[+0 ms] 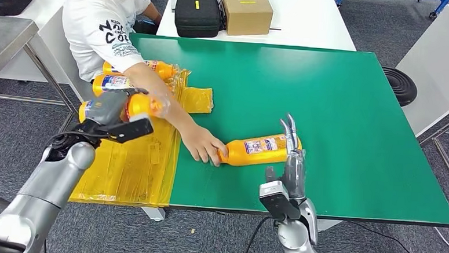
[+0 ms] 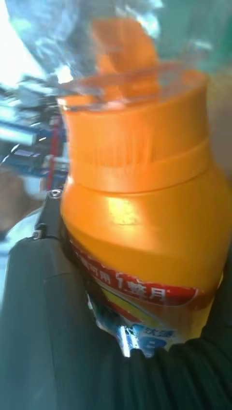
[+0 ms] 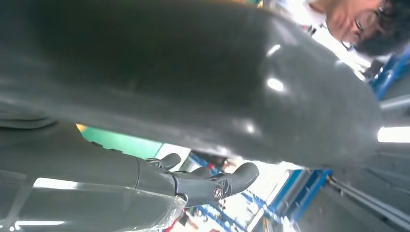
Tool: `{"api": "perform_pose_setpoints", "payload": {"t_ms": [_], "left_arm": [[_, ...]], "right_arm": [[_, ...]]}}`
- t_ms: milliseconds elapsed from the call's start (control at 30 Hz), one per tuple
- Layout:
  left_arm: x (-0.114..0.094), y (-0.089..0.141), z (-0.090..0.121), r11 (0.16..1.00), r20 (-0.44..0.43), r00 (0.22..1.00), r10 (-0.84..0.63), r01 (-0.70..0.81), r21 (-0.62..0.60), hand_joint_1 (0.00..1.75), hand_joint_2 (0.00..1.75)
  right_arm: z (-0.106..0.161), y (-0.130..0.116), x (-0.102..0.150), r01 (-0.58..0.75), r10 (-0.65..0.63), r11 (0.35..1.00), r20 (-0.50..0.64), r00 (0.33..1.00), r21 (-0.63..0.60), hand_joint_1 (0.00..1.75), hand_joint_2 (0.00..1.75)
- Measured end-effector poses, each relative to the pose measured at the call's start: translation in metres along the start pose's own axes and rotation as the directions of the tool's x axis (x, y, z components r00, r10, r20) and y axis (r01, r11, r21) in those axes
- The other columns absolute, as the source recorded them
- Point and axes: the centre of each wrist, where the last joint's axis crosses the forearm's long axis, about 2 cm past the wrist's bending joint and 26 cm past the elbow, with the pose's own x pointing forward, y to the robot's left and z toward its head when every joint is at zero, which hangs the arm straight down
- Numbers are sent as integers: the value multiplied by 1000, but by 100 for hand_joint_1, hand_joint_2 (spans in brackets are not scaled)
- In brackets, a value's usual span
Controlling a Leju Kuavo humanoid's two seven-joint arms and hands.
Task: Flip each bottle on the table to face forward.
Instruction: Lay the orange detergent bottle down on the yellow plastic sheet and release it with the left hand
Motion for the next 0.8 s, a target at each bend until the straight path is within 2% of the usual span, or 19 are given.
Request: {"api": "perform_pose_setpoints", "payload": {"t_ms": [167,367,600,800], "left_arm": [[-12,-22,1,968,12,989,-149,148,-204,175,175],[-21,-37,3,903,39,976,-212,211,-374,175,175],[-27,-53,11,854,48,968,-246,240,-461,175,175],[-30,-57,12,839,50,965,-257,249,-484,175,175]], "right_arm": [[-3,-10,-1,-32,32,999,10,999,-22,0,0],[-3,-14,-2,-41,42,999,9,999,-36,0,0],[-4,-19,-2,-49,49,997,10,999,-55,0,0],[-3,-21,-2,-52,53,997,11,999,-60,0,0]]}}
